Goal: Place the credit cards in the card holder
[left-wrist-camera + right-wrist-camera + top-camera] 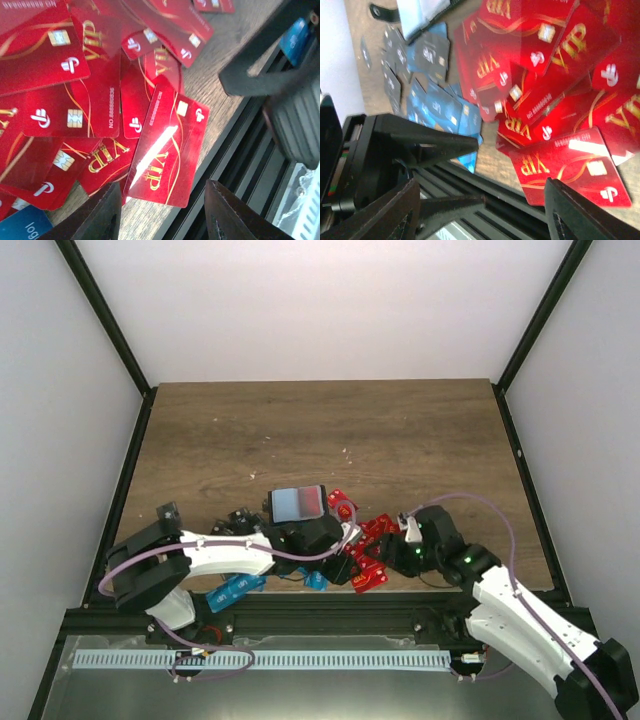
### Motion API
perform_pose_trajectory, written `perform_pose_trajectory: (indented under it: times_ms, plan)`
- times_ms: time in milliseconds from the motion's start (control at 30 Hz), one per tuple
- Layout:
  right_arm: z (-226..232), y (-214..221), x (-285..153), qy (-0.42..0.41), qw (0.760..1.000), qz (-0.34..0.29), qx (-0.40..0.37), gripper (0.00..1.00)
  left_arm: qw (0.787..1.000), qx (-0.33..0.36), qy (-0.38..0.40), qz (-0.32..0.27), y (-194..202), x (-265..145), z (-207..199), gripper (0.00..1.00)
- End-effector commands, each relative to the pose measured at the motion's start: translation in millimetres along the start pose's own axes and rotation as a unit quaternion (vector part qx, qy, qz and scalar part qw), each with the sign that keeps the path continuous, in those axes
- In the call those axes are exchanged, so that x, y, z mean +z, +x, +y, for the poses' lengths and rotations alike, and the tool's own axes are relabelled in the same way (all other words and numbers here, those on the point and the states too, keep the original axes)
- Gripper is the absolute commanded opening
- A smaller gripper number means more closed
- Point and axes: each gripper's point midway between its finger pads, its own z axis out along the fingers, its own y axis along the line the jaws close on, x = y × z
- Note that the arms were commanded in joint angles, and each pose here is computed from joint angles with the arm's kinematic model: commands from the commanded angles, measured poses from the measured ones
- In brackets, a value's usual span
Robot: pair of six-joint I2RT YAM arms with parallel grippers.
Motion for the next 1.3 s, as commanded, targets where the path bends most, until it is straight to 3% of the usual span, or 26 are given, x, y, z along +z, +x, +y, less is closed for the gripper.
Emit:
perform_pose_trajectory:
  times_ms: [0, 700, 1267]
  plan:
    - [-14, 23, 7, 0.010, 0.998, 0.019, 0.059, 0.70, 1.000, 0.010, 0.002, 0.013, 4, 11, -4, 0.48]
    - [-54, 59, 33, 0.025, 0.992, 0.052, 0.110, 0.73, 0.998, 0.018, 0.008, 0.052, 27, 45, 1, 0.47]
    - [-64, 69, 32, 0.047, 0.989, 0.073, 0.118, 0.63, 0.994, 0.029, 0.076, 0.074, 49, 49, -34, 0.45]
